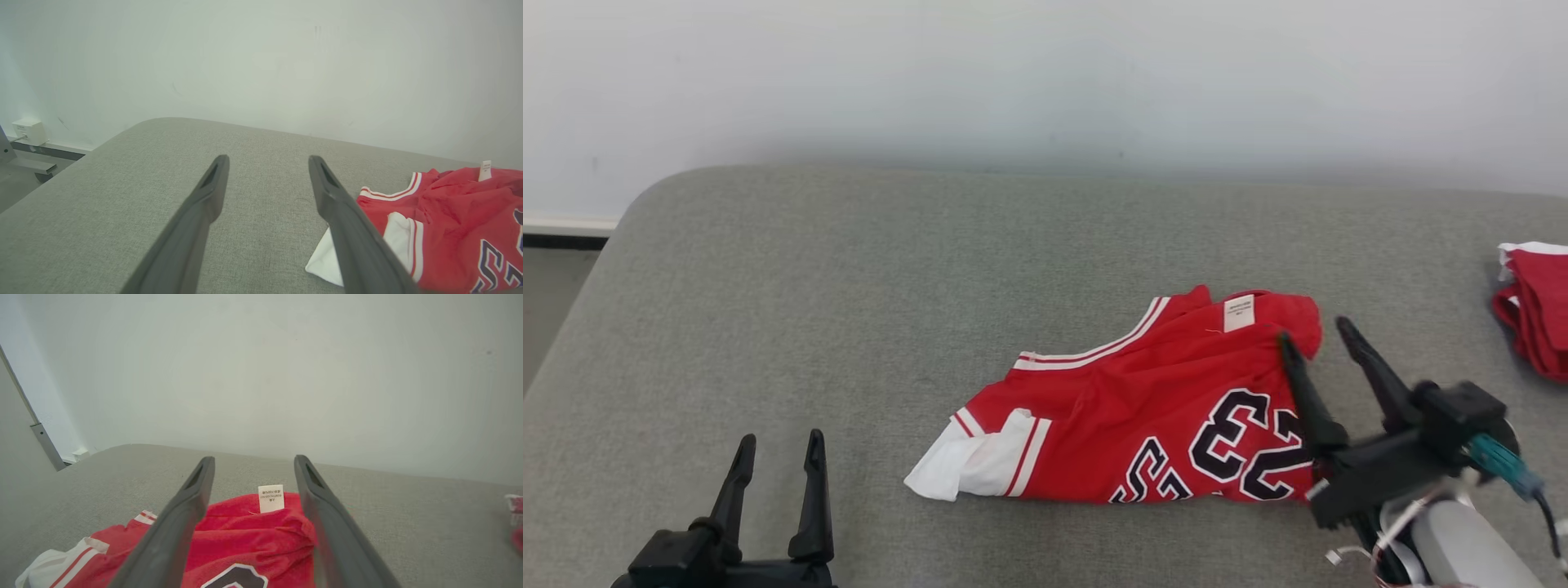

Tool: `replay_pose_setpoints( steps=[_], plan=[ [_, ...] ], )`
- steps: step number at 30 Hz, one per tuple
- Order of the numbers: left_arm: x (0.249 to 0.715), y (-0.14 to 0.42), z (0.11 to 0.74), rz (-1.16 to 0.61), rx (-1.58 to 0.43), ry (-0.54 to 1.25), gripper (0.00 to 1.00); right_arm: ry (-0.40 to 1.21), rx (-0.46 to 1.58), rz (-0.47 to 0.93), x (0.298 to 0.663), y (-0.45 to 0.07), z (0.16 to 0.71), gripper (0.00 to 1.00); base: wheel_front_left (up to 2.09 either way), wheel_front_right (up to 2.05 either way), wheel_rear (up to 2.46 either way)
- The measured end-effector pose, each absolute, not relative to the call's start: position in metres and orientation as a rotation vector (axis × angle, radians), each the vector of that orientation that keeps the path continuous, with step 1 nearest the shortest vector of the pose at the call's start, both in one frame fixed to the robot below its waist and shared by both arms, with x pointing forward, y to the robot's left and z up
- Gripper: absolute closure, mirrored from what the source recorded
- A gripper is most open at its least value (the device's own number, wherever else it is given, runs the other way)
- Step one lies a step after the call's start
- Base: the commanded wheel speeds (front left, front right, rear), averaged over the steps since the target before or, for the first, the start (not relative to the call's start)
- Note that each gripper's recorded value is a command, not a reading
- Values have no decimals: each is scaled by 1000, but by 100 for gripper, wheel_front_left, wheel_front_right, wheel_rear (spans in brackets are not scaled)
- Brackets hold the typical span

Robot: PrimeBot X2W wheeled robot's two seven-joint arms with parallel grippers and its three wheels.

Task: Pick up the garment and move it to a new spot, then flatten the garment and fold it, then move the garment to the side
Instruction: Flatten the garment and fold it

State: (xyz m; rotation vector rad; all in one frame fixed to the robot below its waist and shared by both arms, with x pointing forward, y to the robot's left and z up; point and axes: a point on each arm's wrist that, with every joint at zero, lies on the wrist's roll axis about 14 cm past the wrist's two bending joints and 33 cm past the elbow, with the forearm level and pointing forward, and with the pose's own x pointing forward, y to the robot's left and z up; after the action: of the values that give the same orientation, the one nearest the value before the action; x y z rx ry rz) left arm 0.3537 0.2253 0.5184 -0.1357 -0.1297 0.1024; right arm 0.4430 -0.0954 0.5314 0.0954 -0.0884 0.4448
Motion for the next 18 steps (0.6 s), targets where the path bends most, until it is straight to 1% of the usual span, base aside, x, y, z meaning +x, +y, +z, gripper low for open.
replay_pose_setpoints(
  steps=[1,4,10,18],
  plan=[
    [354,225,518,102,-136,-130,0,-88,95,445,443,-95,531,0,0,0,0],
    [355,221,520,88,-135,-136,0,-83,101,360,431,-125,525,0,0,0,0],
    [353,215,523,69,-134,-144,0,-55,124,234,404,-163,509,0,0,0,0],
    [351,214,524,65,-123,-147,0,-48,139,189,387,-171,503,0,0,0,0]
  ],
)
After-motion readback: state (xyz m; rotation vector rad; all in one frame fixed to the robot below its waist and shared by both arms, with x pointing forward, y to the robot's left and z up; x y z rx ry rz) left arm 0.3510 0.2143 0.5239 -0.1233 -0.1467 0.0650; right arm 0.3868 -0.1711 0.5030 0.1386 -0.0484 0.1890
